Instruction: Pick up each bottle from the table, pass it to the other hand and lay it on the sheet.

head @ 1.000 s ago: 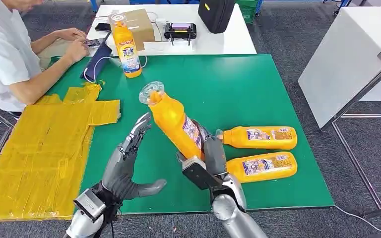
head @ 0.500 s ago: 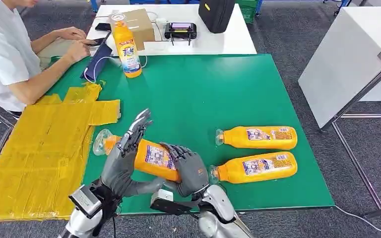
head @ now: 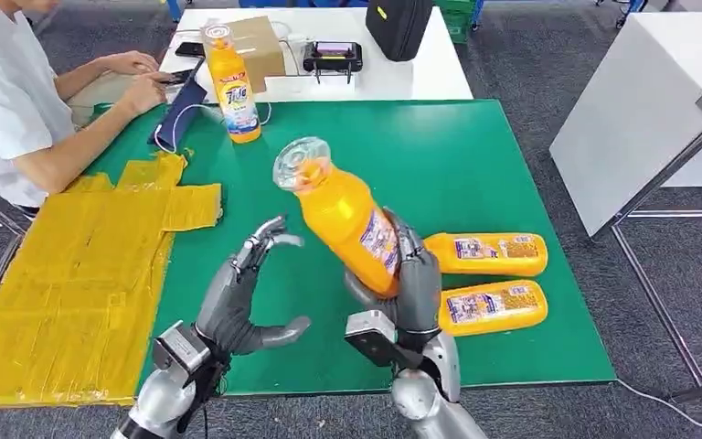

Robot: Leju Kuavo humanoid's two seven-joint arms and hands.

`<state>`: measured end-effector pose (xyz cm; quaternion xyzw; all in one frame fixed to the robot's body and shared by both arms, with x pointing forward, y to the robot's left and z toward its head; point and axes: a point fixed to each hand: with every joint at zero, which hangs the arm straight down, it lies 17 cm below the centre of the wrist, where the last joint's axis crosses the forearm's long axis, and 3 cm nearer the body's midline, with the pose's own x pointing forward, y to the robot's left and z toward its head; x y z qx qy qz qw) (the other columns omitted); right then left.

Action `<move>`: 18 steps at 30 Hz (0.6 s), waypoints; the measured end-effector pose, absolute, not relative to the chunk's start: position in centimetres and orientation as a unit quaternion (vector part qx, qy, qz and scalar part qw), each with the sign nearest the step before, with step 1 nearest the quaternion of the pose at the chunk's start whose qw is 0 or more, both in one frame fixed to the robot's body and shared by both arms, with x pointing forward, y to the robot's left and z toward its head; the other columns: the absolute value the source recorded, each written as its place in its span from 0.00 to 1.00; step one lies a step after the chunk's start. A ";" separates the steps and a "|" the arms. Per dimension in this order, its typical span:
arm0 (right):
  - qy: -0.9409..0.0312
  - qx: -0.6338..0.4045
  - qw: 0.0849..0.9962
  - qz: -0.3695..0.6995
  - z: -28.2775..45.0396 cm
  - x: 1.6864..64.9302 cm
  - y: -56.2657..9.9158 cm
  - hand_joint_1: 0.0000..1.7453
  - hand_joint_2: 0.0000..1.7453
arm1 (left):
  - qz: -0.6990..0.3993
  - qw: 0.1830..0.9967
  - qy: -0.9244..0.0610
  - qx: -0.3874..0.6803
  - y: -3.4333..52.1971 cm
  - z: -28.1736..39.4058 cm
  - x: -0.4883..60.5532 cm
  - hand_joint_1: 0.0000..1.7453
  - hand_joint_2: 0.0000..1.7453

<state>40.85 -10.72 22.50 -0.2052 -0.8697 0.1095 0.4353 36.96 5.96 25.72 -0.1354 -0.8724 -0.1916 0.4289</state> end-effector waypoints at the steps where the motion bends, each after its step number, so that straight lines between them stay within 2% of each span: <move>1: -0.871 -0.207 0.433 0.103 22.8 40.8 -11.1 1.00 1.00 | -0.190 0.433 -0.871 -0.132 6.1 25.5 37.2 0.00 1.00; 18: -0.878 -0.226 0.420 0.045 25.2 40.2 -15.1 1.00 1.00 | -0.191 0.450 -0.863 -0.126 6.3 24.2 37.5 0.00 1.00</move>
